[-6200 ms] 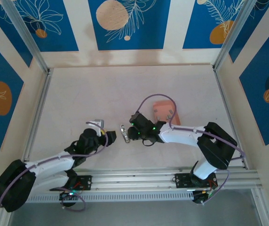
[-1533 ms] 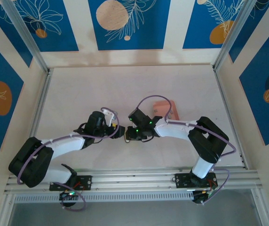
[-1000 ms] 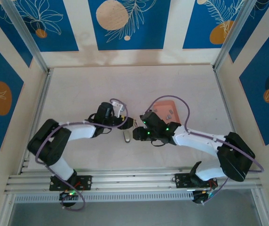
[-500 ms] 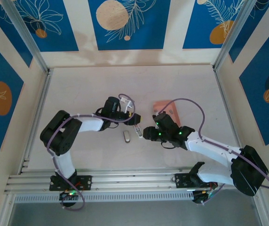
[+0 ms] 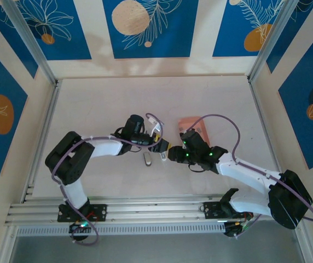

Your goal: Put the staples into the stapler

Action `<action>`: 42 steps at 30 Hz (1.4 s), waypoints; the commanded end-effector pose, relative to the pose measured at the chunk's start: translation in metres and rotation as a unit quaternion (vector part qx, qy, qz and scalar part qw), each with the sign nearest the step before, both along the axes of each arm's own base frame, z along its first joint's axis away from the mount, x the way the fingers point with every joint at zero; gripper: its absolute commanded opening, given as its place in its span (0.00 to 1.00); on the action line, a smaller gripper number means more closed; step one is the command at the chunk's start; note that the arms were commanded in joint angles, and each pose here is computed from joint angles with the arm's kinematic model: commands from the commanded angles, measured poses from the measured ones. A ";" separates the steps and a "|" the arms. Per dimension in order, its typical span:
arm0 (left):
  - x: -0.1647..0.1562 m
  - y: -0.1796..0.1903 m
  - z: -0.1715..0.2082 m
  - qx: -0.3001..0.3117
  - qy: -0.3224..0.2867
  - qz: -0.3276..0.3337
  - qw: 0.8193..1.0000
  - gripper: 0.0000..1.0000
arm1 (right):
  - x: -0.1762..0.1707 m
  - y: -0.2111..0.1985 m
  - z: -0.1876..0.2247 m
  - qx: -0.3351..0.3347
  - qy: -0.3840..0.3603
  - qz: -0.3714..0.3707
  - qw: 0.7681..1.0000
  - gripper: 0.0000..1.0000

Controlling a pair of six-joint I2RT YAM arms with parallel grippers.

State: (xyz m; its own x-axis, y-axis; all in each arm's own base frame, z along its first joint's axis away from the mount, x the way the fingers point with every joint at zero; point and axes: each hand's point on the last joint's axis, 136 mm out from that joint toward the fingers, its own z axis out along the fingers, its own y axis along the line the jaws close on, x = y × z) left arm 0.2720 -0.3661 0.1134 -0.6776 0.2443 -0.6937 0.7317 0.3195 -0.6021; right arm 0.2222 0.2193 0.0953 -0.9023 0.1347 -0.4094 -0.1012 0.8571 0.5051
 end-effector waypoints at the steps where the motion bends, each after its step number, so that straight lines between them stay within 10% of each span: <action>1: -0.027 -0.002 0.005 0.004 -0.009 -0.050 0.999 0.63 | -0.001 -0.004 -0.002 0.005 0.005 -0.010 1.000 0.43; 16: -0.049 0.001 -0.005 0.028 0.008 -0.068 0.997 0.64 | 0.003 0.001 -0.002 0.009 0.010 -0.007 1.000 0.43; 29: 0.004 0.063 0.002 0.050 -0.022 0.133 0.990 0.66 | 0.026 0.022 0.004 0.001 0.001 0.023 1.000 0.36; 42: 0.003 0.082 -0.003 0.074 -0.027 0.159 0.984 0.66 | 0.016 0.023 -0.067 -0.048 0.112 0.018 0.992 0.21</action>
